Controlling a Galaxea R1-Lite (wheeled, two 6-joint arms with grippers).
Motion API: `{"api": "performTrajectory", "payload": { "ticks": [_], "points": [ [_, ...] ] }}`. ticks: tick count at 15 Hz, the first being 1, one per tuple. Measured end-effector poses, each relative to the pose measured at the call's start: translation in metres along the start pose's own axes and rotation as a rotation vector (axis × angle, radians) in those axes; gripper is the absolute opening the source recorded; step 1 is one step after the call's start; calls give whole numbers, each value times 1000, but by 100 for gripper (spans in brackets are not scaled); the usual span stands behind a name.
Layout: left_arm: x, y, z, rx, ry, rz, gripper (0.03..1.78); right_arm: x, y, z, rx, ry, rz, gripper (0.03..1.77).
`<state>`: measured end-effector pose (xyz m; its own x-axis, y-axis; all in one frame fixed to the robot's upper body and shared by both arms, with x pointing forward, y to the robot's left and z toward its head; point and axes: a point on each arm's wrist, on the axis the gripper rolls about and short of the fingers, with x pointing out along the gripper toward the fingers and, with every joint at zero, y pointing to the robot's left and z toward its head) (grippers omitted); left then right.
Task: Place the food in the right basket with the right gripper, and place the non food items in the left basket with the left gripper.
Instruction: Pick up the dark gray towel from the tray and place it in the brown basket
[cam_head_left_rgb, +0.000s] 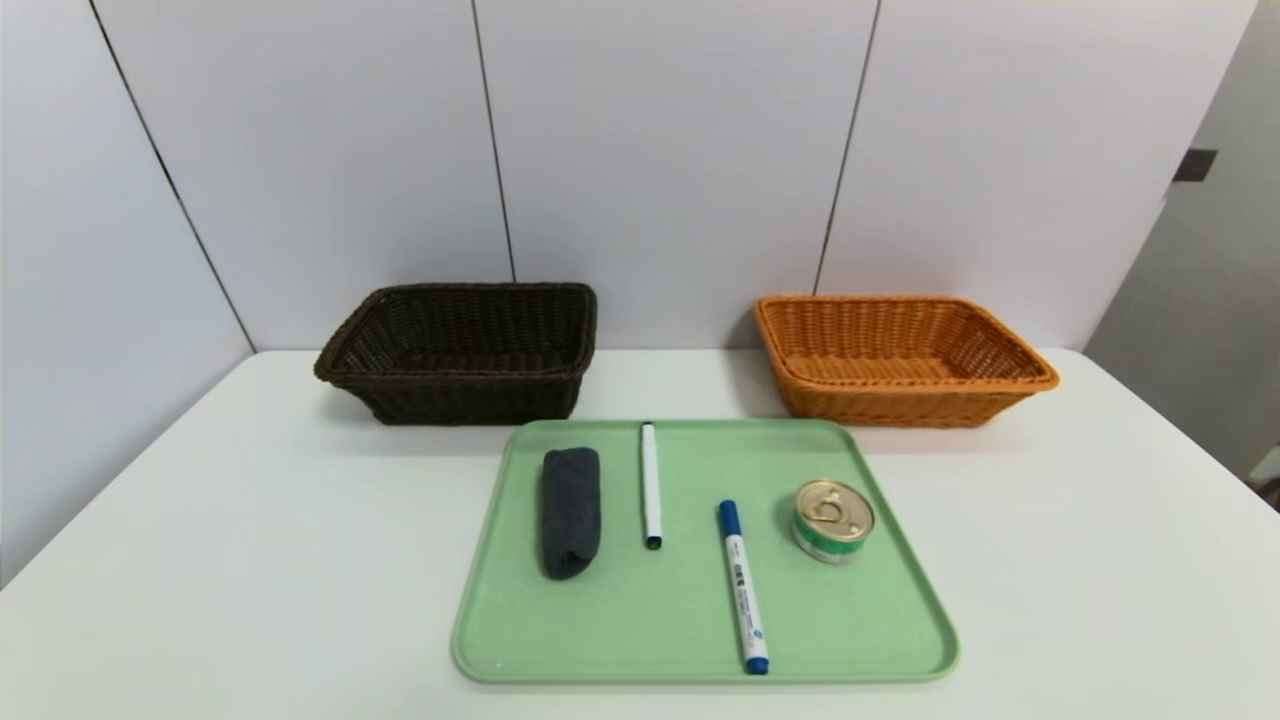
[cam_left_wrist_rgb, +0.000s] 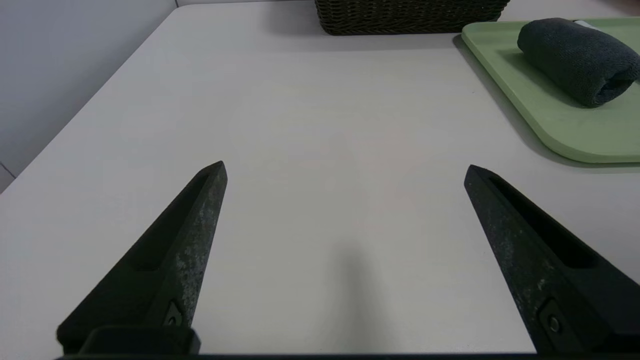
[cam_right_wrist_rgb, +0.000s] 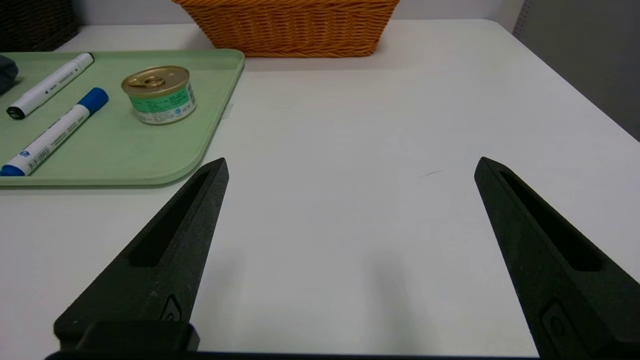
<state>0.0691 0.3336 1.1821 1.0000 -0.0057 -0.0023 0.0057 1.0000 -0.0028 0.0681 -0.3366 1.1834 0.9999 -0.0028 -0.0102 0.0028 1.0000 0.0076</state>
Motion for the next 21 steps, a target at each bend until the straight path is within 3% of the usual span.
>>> {"api": "performTrajectory", "payload": {
  "ticks": [14, 17, 21],
  "points": [
    [0, 0, 0, 15, 0, -1, 169, 0, 0, 0, 3, -1, -7, 170],
    [-5, 0, 12, 29, -9, -8, 169, -6, 0, 17, 11, -41, 8, 170],
    [-21, -1, 38, -89, 130, -43, 169, -16, 1, 46, 12, 14, 24, 170]
  ]
}}
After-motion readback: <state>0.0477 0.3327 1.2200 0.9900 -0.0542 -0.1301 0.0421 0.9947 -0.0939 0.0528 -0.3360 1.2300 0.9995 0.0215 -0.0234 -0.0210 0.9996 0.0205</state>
